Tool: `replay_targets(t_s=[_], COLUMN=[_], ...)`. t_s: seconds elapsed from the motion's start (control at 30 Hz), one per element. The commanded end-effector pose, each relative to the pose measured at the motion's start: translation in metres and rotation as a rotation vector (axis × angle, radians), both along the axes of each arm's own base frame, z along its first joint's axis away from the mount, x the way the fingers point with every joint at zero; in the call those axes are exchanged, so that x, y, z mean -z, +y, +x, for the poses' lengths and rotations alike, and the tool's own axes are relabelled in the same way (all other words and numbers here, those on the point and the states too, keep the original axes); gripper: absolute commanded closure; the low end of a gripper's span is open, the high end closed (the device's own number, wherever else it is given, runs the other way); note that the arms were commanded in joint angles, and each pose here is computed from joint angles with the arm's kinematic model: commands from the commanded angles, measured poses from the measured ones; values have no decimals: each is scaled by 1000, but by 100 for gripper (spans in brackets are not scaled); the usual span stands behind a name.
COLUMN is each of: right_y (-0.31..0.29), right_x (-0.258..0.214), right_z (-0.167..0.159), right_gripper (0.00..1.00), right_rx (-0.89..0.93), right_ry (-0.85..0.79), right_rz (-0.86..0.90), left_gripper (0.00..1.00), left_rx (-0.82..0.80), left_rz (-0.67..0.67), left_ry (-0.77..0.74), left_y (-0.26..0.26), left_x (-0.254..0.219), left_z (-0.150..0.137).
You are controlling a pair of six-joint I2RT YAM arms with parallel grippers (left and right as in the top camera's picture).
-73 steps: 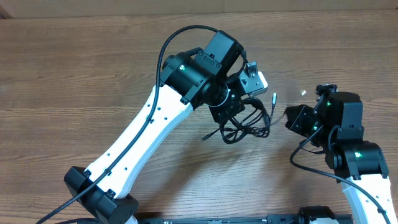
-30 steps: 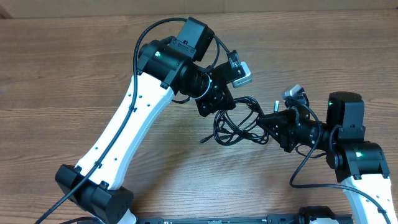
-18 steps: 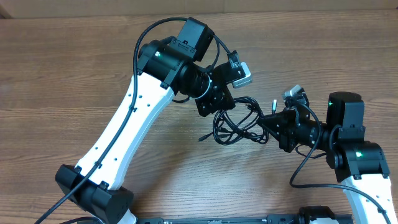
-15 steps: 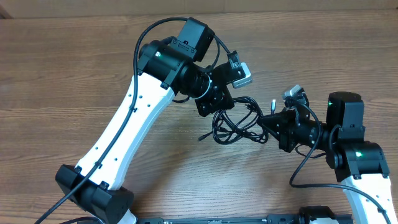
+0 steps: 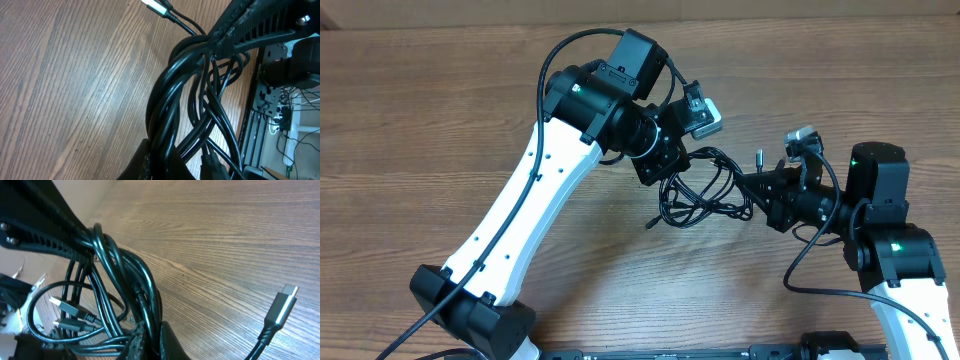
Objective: Untangle cables
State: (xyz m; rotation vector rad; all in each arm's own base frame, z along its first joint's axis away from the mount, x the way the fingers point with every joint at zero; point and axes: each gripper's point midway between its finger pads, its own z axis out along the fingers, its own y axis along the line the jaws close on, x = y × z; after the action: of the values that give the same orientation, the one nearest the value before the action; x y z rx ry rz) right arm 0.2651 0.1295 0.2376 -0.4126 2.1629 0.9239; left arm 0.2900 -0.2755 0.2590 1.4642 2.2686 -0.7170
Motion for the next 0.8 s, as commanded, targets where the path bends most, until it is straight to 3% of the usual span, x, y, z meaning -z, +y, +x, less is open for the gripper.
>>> replay_targets(t_s=[0.0, 0.77], right_y=[-7, -29], right_x=[-8, -5], right_z=[9, 29], right_gripper=[96, 96], right_rx=[86, 375], right_ry=[14, 181], right_rz=[13, 115], left_gripper=[96, 96], left_rx=[-21, -14], left_rz=[10, 13], left_ry=[-29, 2], left_y=[6, 7], left_x=[-9, -7], left_z=[1, -5])
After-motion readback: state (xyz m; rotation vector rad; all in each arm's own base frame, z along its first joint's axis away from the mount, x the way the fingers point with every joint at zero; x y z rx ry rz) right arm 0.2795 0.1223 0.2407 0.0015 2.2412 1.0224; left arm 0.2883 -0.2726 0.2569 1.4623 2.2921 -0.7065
